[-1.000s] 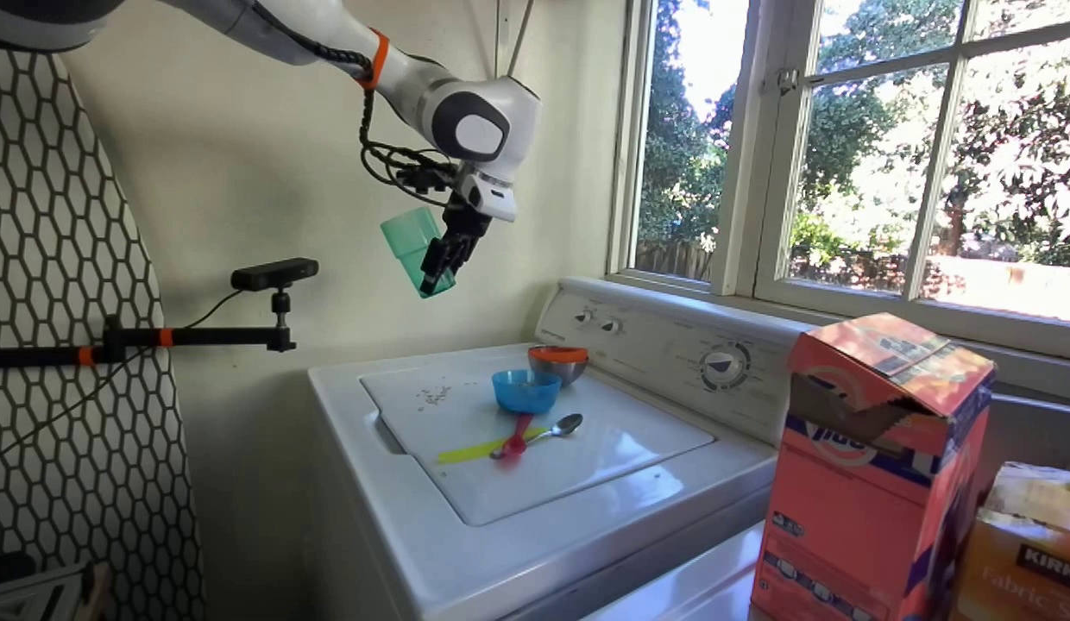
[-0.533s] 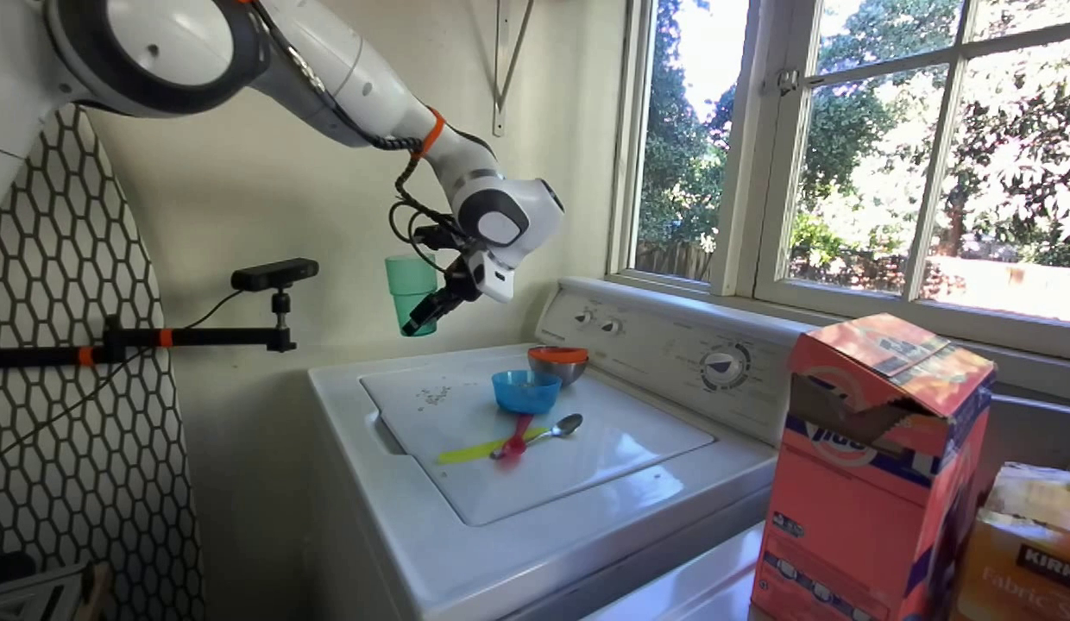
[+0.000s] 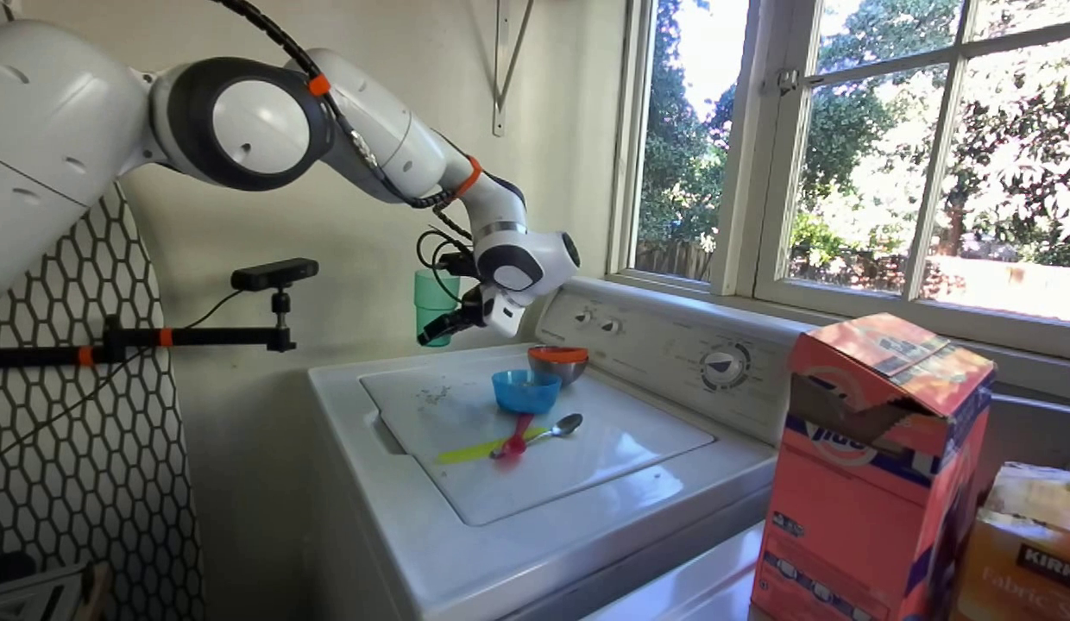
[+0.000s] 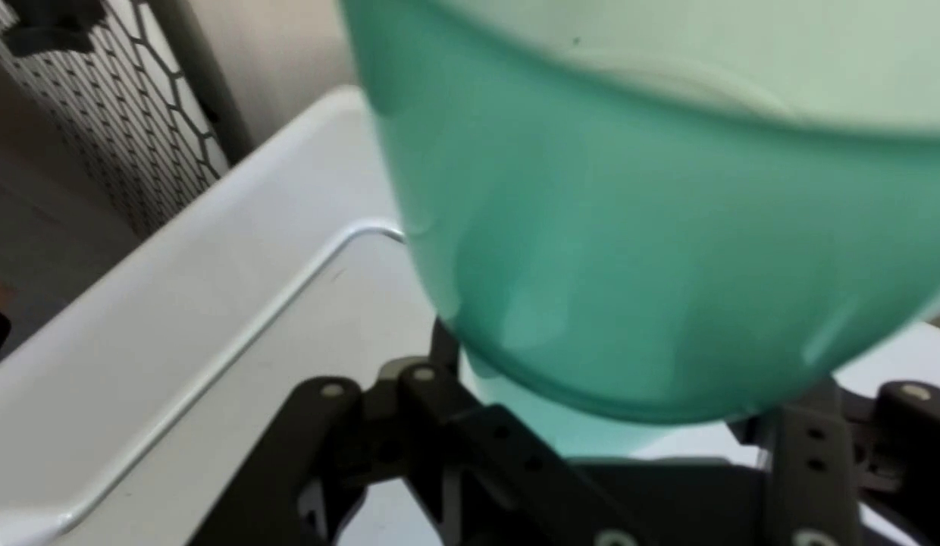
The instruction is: Move the blue bowl to the right then pour the contents in the green cup into the bowl.
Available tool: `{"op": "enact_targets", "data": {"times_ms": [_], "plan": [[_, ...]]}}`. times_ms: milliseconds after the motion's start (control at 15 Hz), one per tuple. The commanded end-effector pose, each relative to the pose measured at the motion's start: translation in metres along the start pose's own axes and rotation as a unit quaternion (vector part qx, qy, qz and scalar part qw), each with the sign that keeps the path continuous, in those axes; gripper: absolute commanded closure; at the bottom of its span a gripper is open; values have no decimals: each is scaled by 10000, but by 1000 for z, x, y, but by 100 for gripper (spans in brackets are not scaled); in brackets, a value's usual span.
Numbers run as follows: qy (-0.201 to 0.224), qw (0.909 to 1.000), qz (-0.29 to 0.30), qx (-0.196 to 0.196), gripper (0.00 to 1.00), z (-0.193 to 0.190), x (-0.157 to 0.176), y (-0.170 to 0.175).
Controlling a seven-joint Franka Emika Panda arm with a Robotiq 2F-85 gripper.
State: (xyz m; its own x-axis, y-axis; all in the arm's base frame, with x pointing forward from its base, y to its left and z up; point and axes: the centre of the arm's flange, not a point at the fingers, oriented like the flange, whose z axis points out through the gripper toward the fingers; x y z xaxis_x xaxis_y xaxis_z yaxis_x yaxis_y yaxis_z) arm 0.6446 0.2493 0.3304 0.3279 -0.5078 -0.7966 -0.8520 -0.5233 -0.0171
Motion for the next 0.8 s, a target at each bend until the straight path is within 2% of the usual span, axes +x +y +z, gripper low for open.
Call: {"op": "enact_targets", "data": {"times_ms": [0, 200, 400, 733], "plan": [[550, 9965, 243, 579, 50, -4, -1, -25], [1051, 9885, 329, 1041, 50, -12, 3, -32], [1159, 9850, 655, 1098, 50, -9, 16, -35], [1070, 9828, 1110, 1013, 50, -5, 34, -33]]}}
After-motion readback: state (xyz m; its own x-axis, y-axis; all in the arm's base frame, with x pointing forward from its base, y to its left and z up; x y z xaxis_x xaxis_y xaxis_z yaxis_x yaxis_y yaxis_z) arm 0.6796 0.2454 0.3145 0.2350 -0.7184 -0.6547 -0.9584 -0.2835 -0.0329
